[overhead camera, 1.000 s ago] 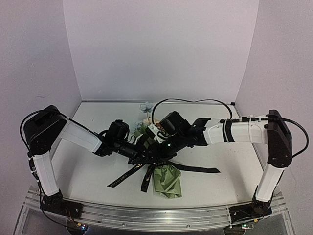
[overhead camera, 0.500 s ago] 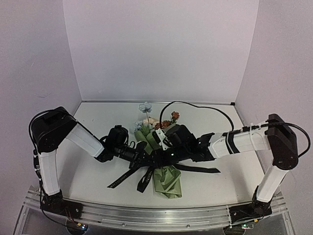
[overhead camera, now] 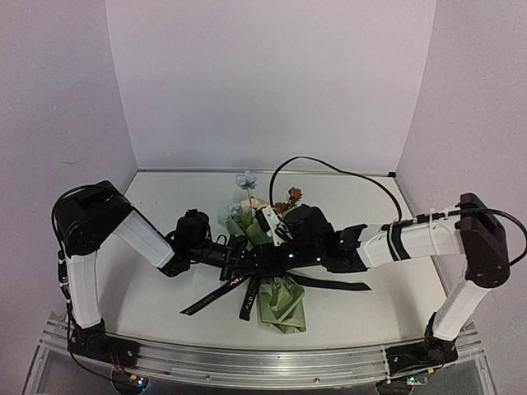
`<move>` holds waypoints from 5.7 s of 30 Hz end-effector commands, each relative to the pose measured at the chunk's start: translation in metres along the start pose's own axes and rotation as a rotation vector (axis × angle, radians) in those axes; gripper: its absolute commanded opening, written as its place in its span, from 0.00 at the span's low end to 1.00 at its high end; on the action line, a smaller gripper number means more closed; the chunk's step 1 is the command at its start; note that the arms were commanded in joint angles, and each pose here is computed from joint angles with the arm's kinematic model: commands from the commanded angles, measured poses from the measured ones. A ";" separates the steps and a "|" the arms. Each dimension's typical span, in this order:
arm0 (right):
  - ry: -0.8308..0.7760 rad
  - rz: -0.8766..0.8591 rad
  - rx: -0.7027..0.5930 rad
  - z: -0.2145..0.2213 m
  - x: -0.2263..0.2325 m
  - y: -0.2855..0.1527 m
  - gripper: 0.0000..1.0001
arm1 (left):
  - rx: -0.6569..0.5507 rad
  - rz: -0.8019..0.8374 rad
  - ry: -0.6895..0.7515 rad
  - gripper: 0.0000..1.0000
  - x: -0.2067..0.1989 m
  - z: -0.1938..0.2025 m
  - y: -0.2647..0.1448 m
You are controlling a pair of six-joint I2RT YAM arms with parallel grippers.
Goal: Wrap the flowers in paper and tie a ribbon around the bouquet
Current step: Tie the half-tied ribbon around the folded bouquet.
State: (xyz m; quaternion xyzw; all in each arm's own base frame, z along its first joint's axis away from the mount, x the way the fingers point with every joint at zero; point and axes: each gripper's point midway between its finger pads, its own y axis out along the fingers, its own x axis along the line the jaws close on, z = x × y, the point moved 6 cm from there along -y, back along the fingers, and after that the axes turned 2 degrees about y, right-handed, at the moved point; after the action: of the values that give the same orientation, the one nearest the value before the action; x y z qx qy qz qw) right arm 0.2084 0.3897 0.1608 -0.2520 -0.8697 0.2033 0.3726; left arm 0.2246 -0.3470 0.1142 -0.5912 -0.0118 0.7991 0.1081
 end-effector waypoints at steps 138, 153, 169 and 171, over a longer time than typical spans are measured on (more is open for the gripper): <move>-0.015 0.535 0.440 0.068 -0.102 -0.076 0.00 | -0.214 -0.349 0.197 0.00 0.020 -0.049 -0.093; -0.041 0.628 0.439 0.070 -0.107 -0.087 0.00 | -0.400 -0.415 0.184 0.00 0.020 -0.069 -0.153; -0.071 0.945 0.447 0.077 -0.141 -0.106 0.00 | -0.500 -0.495 0.113 0.00 0.045 -0.080 -0.199; -0.121 0.943 0.459 0.080 -0.136 -0.103 0.00 | -0.507 -0.495 0.106 0.00 0.046 -0.082 -0.203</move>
State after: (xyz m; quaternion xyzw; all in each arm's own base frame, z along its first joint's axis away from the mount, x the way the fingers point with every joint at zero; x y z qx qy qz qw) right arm 0.2141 0.2609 0.1031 -0.4683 -0.7012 0.4440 0.3031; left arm 0.3031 -0.1899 0.0849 -0.6422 -0.2526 0.7053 0.1620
